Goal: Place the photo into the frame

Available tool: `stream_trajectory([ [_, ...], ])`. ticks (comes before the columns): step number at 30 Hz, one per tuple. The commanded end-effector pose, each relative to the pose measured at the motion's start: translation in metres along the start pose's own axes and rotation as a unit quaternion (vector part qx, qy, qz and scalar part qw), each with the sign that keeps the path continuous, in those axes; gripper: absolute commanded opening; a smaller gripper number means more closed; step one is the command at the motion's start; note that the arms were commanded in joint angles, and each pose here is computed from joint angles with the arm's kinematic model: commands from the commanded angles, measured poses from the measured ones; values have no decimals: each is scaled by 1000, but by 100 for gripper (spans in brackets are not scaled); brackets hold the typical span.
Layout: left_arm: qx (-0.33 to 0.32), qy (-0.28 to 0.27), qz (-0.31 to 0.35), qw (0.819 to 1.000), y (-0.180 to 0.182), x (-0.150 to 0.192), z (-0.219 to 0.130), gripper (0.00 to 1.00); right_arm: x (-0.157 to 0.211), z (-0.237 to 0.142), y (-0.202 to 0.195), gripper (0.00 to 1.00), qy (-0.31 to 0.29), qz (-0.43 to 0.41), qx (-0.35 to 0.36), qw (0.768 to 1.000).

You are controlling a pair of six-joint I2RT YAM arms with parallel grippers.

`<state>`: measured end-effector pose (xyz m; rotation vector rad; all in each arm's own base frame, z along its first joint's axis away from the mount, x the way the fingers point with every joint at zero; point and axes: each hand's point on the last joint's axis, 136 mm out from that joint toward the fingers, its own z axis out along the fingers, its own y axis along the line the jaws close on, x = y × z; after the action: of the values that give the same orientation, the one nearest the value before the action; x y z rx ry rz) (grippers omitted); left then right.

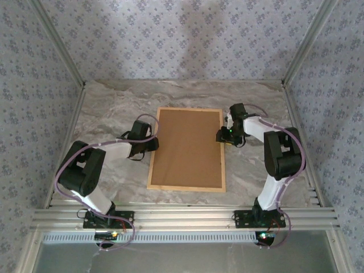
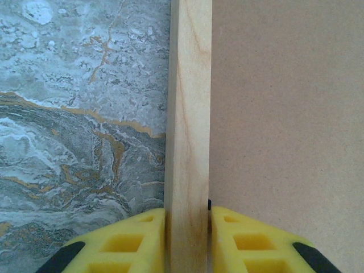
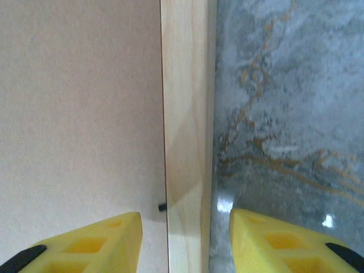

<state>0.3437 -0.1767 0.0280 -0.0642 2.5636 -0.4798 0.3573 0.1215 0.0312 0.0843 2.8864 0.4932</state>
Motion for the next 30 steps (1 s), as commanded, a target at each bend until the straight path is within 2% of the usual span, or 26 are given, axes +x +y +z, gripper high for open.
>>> stream_trajectory([
  [1,-46,88,6,995,23,50,7,26,19,-9,-4,45,13,-2,13,1000],
  [12,-46,87,8,995,22,48,5,26,31,7,-15,32,39,-8,36,999],
  [14,-49,86,9,995,21,45,2,29,29,7,-17,28,34,-11,42,998],
  [16,-51,81,11,995,19,38,-3,37,29,6,-18,26,33,-15,49,998],
  [19,-55,56,16,997,13,19,-15,54,28,8,-17,25,30,-18,49,998],
  [22,-64,21,21,997,9,-7,-27,63,28,11,-15,23,28,-25,49,998],
  [25,-67,-6,18,998,5,-35,-34,65,27,12,-13,23,25,-29,46,998],
  [30,-79,-19,13,997,4,-76,-27,59,24,10,-7,24,18,-32,33,999],
])
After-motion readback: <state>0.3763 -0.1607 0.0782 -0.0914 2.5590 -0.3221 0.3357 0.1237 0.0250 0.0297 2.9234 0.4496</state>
